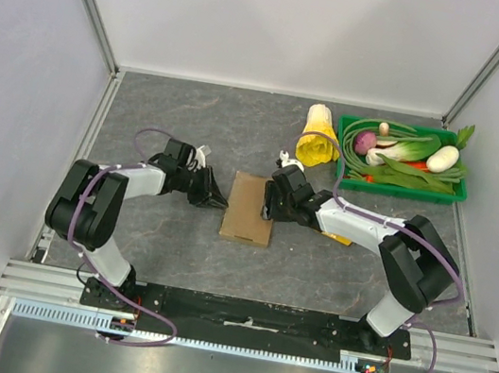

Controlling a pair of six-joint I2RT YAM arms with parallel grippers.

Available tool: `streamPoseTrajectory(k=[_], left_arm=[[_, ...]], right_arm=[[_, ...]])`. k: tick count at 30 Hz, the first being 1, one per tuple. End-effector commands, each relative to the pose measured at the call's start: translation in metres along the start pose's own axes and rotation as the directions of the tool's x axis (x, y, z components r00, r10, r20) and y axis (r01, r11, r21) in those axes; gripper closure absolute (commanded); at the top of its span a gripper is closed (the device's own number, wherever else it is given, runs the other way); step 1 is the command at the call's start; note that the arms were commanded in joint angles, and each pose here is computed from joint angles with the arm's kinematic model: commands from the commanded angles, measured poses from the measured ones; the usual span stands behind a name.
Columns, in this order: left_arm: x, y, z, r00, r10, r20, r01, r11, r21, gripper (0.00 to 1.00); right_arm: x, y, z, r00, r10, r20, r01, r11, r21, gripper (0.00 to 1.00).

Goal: Unpack the express box

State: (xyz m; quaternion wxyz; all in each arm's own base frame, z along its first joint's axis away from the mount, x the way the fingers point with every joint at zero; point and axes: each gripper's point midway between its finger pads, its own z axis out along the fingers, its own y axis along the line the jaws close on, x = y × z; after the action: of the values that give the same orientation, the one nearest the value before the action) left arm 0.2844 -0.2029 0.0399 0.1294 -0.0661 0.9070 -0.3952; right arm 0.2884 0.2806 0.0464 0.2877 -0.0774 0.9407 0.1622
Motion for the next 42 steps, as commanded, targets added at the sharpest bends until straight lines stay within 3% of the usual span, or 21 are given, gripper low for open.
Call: streamPoseTrajectory(k=[1, 13, 28, 34, 42], left_arm=[[-0.009, 0.0, -0.005, 0.999, -0.029, 0.021, 0.028, 0.999, 0.042, 0.75], [0.002, 0.008, -0.001, 0.995, -0.098, -0.022, 0.099, 0.993, 0.057, 0.82], [0.004, 0.003, 0.002, 0.995, -0.094, -0.034, 0.097, 0.989, 0.113, 0.66], [0.008, 0.021, 0.004, 0.991, -0.131, -0.042, 0.131, 0.991, 0.007, 0.83], [0.004, 0.038, -0.01, 0.976, -0.214, -0.028, 0.214, 0.977, 0.005, 0.85]], right_arm=[[0.01, -0.007, 0.005, 0.999, 0.037, -0.011, -0.037, 0.999, 0.036, 0.49], [0.021, -0.014, 0.01, 0.998, 0.054, -0.043, -0.051, 0.996, 0.071, 0.59], [0.023, -0.012, 0.012, 0.996, 0.069, -0.054, -0.066, 0.996, 0.059, 0.59], [0.025, -0.013, 0.012, 0.996, 0.072, -0.055, -0.069, 0.996, 0.065, 0.59], [0.037, -0.031, 0.013, 0.991, 0.108, -0.081, -0.096, 0.986, 0.138, 0.65]])
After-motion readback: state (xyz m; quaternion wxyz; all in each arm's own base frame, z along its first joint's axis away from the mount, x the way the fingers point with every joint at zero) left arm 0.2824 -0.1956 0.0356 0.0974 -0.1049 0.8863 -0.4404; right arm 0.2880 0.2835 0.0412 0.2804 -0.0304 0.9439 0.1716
